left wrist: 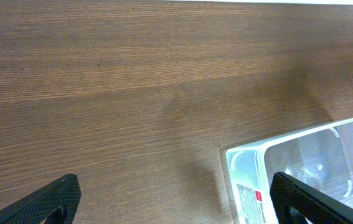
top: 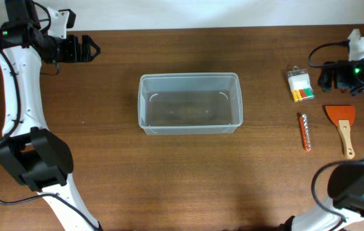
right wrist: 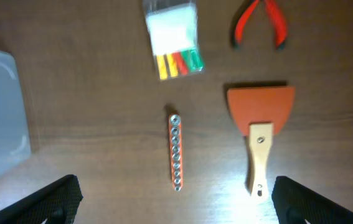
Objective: Pack container
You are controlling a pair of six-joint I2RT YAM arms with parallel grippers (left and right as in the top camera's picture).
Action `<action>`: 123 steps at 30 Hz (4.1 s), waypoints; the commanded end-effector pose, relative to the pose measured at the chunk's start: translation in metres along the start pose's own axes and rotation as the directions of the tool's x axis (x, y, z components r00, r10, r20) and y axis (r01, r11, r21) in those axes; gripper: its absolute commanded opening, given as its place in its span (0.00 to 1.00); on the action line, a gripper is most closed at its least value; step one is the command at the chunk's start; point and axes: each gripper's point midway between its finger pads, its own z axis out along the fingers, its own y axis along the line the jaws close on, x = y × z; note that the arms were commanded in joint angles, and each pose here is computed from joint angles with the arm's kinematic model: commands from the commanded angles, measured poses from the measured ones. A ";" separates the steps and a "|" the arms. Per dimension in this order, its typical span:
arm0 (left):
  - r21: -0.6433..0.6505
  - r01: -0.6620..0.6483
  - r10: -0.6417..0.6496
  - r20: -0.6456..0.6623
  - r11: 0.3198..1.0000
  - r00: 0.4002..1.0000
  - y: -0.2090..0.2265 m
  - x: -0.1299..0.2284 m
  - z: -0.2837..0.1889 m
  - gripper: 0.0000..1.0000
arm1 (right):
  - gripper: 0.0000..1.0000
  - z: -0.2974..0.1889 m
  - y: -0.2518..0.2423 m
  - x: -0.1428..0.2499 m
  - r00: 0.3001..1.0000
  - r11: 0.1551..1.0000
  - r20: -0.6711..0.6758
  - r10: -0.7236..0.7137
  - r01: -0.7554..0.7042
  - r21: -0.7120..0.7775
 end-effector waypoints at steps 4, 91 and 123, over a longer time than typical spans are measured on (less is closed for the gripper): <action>-0.006 0.002 -0.002 0.018 1.000 1.000 0.000 -0.005 -0.005 0.99 | 0.99 0.031 0.008 0.027 0.982 0.999 -0.186 -0.020 0.013 -0.037; -0.006 0.003 -0.003 0.017 1.000 1.000 0.001 -0.005 -0.005 0.99 | 0.99 0.124 0.045 0.064 0.860 0.992 -0.508 -0.040 -0.026 -0.123; -0.006 0.003 -0.003 0.017 1.000 1.000 0.001 -0.005 -0.005 0.99 | 0.99 0.045 0.061 -0.068 1.000 1.000 -0.022 -0.020 0.021 0.019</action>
